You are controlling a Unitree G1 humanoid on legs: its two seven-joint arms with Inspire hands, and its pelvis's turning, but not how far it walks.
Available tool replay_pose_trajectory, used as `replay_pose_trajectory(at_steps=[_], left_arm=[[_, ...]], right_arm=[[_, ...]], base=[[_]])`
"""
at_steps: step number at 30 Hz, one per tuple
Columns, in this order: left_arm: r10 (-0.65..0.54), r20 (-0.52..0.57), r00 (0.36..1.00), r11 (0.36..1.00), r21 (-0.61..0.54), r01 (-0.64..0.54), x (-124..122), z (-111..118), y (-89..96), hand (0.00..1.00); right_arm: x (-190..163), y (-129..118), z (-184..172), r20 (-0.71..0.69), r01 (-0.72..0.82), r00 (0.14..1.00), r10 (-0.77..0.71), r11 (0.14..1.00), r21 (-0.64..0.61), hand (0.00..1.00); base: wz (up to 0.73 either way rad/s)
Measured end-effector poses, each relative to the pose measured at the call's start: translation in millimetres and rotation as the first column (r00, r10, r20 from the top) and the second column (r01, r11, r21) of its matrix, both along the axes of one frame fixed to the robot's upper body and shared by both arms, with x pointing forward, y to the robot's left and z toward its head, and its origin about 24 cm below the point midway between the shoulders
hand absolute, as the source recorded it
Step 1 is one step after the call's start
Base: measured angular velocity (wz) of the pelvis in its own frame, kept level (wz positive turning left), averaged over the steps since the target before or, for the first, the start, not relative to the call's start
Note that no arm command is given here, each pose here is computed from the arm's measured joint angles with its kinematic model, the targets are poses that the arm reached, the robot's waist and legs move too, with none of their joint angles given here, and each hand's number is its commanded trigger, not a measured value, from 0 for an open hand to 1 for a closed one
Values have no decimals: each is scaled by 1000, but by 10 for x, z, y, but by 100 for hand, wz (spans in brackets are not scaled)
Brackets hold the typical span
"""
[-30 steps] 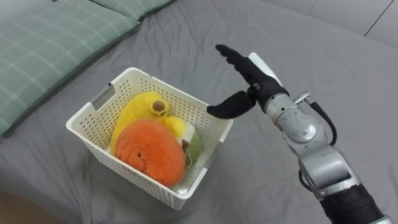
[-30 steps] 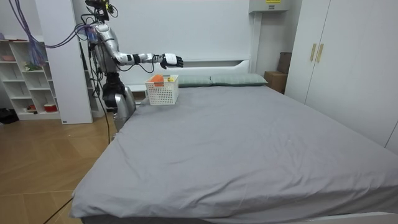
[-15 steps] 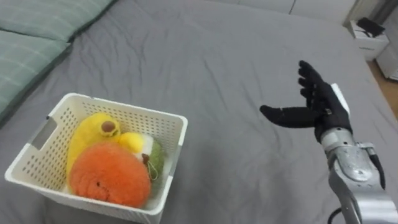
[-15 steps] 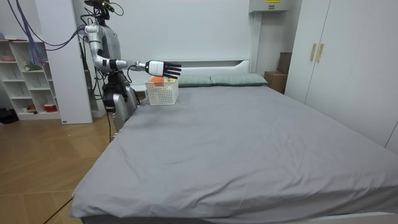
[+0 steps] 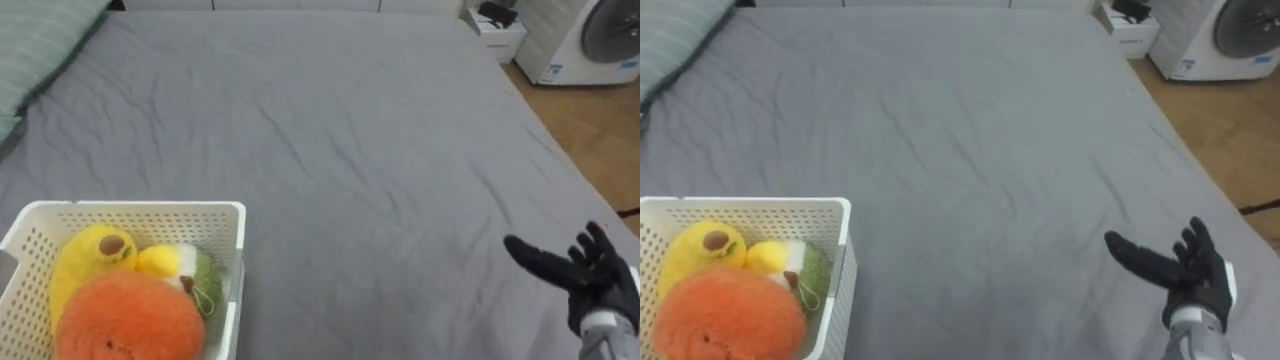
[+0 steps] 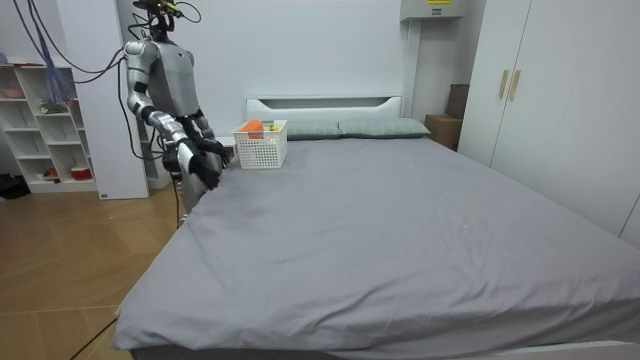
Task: Collect toys from the bed
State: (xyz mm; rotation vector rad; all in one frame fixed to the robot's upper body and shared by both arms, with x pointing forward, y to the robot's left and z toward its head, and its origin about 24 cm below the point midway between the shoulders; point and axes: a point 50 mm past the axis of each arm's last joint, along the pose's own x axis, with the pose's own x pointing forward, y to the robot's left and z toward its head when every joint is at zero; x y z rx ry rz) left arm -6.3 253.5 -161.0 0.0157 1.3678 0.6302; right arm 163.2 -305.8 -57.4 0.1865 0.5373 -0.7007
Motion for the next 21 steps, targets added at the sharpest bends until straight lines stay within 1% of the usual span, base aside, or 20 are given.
replay_pose_trajectory(at_steps=[1, 3, 4, 6, 7, 9, 10, 12, 13, 15, 16, 18, 19, 21], left_arm=[[2, -1, 1000, 1000, 0, -2, -5, 0, 2, 0], [11, 2, 1000, 1000, 2, -11, -3, 2, 7, 0], [12, 3, 1000, 1000, 3, -12, -4, 3, 9, 0], [14, -2, 1000, 1000, 4, -14, -21, 3, 15, 0], [15, -3, 1000, 1000, 4, -15, -22, 3, 15, 0], [12, 0, 1000, 1000, 1, -12, -17, 3, 14, 0], [11, 1, 1000, 1000, -2, -11, -18, 3, 15, 0], [10, 3, 1000, 1000, -7, -10, -17, 3, 18, 0], [12, 2, 1000, 1000, -7, -12, -19, 3, 20, 0], [17, -14, 1000, 1000, -8, -17, -65, 0, 26, 0], [9, -22, 1000, 1000, -8, -9, -74, -2, 23, 0], [-15, -27, 1000, 1000, -5, 15, -64, -2, 23, 0], [-21, -31, 999, 1000, -5, 21, -68, -3, 23, 0], [-31, -50, 998, 1000, -1, 31, -87, -7, 17, 0]], right_arm=[[-45, -9, -54, -23, 11, 1000, -11, 1000, 4, 0], [-349, -37, -325, -169, 65, 984, -59, 997, 31, 0], [-428, -36, -378, -202, 77, 977, -68, 996, 37, 0], [-722, -31, -578, -330, 129, 938, -103, 990, 57, 0], [-802, -28, -625, -364, 144, 924, -112, 988, 62, 0], [-1108, 0, -757, -473, 188, 871, -132, 979, 74, 0], [-1173, 8, -781, -495, 191, 859, -129, 979, 77, 0], [-1390, 52, -857, -575, 173, 813, -92, 981, 88, 0], [-1444, 65, -875, -593, 169, 801, -81, 981, 94, 0], [-1649, 136, -939, -671, 143, 741, -31, 983, 113, 0], [-1679, 155, -951, -688, 121, 726, -7, 986, 117, 0], [-1809, 230, -989, -760, 14, 643, 96, 990, 137, 0], [-1841, 252, -999, -778, -12, 617, 121, 989, 145, 0], [-1940, 361, -1038, -833, -126, 497, 244, 970, 209, 0]], base=[[-19], [-2], [-5], [-6], [0], [0], [0], [0], [4], [5], [0], [0], [0], [0]])
